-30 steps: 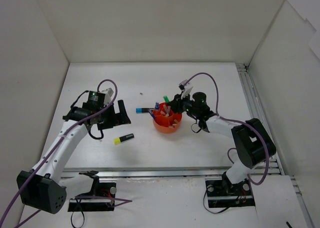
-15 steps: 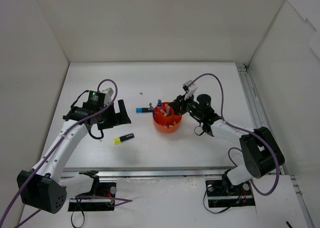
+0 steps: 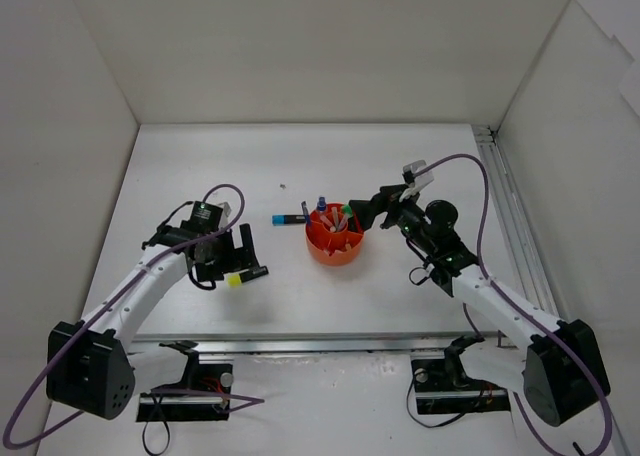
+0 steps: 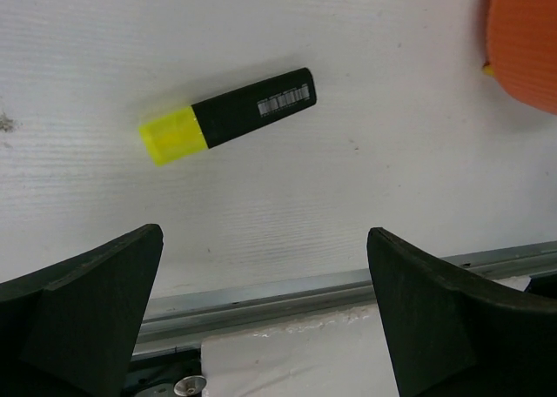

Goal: Sort the stationery into containers
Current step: Pick up the pen from the center of the board.

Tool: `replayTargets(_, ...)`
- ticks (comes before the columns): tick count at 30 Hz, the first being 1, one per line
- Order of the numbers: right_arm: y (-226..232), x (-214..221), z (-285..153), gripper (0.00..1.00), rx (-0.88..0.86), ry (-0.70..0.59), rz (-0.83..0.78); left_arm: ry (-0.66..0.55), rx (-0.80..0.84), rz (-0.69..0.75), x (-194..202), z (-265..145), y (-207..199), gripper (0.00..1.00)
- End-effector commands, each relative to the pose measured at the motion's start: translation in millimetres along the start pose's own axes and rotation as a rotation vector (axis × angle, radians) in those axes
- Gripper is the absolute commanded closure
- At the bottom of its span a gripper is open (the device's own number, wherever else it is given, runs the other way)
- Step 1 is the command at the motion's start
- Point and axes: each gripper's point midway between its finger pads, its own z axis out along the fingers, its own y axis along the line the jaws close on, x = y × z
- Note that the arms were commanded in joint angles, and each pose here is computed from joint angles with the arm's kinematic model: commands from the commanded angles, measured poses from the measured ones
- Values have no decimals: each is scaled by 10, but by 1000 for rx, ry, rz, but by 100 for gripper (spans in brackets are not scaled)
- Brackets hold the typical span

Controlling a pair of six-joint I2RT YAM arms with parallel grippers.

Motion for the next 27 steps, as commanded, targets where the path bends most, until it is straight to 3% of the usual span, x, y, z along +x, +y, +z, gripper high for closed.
replayTargets(1, -11, -215, -35, 2, 21, -24, 2, -32, -31, -60, -27, 67, 43, 0)
replayTargets(8, -131, -192, -166, 2, 105, 72, -37, 1, -13, -205, 48, 301, 40, 0)
replayTargets(12, -163, -205, -216, 2, 135, 63, -32, 51, -171, -472, 156, 377, 315, 0)
replayTargets(15, -196, -245, -247, 2, 159, 51, -21, 76, -193, -581, 212, 431, 334, 0)
replayTargets(19, -216, -278, -314, 2, 182, 39, -26, 35, -265, -764, 175, 448, 445, 0)
replayTargets(27, -243, -318, -387, 2, 208, 20, -21, -18, -326, -992, 72, 453, 523, 0)
